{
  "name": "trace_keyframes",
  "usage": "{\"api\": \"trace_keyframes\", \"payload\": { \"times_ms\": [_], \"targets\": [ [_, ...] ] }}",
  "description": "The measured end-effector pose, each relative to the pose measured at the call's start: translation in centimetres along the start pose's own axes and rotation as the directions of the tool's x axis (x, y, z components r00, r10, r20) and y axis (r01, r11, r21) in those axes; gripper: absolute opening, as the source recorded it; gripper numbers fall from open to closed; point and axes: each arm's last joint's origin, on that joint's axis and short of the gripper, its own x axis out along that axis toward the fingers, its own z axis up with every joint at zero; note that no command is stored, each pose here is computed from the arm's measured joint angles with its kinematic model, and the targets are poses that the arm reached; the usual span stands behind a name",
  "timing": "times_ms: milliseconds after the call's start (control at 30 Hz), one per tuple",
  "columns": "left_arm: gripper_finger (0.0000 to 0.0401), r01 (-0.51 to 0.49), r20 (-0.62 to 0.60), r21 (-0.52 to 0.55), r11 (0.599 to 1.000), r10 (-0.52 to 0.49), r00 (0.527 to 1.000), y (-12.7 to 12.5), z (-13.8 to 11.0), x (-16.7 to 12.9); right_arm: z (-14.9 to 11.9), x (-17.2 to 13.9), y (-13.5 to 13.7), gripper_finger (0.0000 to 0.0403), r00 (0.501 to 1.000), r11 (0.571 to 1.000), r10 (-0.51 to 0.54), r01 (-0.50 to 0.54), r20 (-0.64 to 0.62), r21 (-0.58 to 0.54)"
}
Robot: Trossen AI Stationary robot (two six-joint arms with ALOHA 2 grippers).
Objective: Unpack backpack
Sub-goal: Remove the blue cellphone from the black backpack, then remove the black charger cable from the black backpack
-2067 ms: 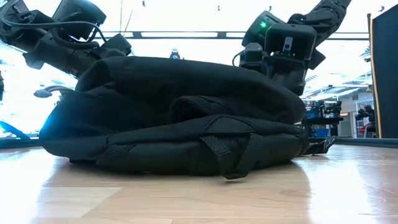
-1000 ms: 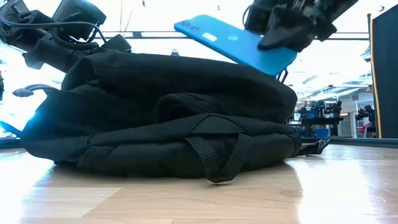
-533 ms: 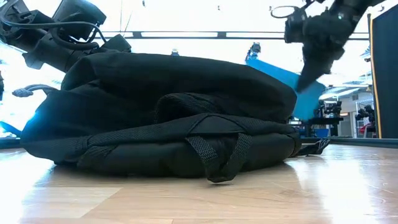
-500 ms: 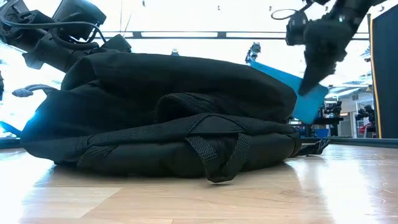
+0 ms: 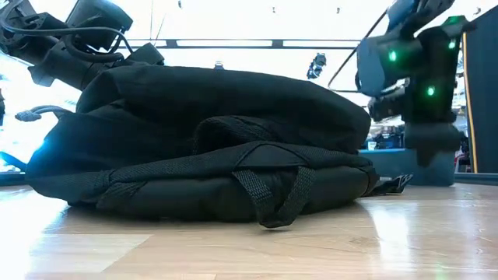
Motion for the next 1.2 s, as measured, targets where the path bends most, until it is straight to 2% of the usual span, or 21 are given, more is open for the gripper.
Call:
{"api": "trace_keyframes", "payload": {
  "times_ms": [133, 333, 467, 600, 733, 833, 933, 1033, 1133, 1200],
  "targets": [
    [0.0000, 0.000, 0.000, 0.000, 1.000, 0.000, 1.000, 0.0, 0.0, 0.0, -0.2, 0.8, 1.4, 0.0044, 0.999, 0.998, -0.017, 0.015, -0.038, -0.063],
    [0.0000, 0.000, 0.000, 0.000, 1.000, 0.000, 1.000, 0.0, 0.0, 0.0, -0.8, -0.1, 2.7, 0.0146, 0.993, 0.988, 0.087, -0.097, -0.083, -0.118],
    [0.0000, 0.000, 0.000, 0.000, 1.000, 0.000, 1.000, 0.0, 0.0, 0.0, -0.7, -1.5, 3.4, 0.0209, 0.992, 0.982, 0.118, -0.124, -0.049, -0.142],
    [0.0000, 0.000, 0.000, 0.000, 1.000, 0.000, 1.000, 0.0, 0.0, 0.0, -0.2, -3.2, 4.0, 0.0246, 0.989, 0.976, 0.148, -0.144, 0.009, -0.165],
    [0.0000, 0.000, 0.001, 0.000, 1.000, 0.000, 1.000, 0.0, 0.0, 0.0, 0.6, -5.5, 4.5, 0.0255, 0.979, 0.966, 0.160, -0.130, 0.123, -0.223],
    [0.0000, 0.000, 0.001, 0.000, 1.000, 0.000, 1.000, 0.0, 0.0, 0.0, 1.2, -7.5, 5.1, 0.0243, 0.954, 0.949, 0.155, -0.072, 0.256, -0.306],
    [0.0000, 0.000, 0.001, 0.000, 1.000, 0.000, 1.000, 0.0, 0.0, 0.0, 1.6, -9.5, 6.0, 0.0225, 0.896, 0.920, 0.192, -0.023, 0.400, -0.391],
    [0.0000, 0.000, 0.001, 0.000, 1.000, 0.000, 1.000, 0.0, 0.0, 0.0, 2.1, -11.0, 7.5, 0.0206, 0.808, 0.880, 0.301, -0.032, 0.506, -0.473],
    [0.0000, 0.000, 0.001, 0.000, 1.000, 0.000, 1.000, 0.0, 0.0, 0.0, 2.8, -11.7, 8.6, 0.0187, 0.734, 0.845, 0.372, -0.014, 0.568, -0.535],
    [0.0000, 0.000, 0.001, 0.000, 1.000, 0.000, 1.000, 0.0, 0.0, 0.0, 3.4, -11.6, 9.3, 0.0175, 0.709, 0.815, 0.404, 0.008, 0.578, -0.579]
  ]
}}
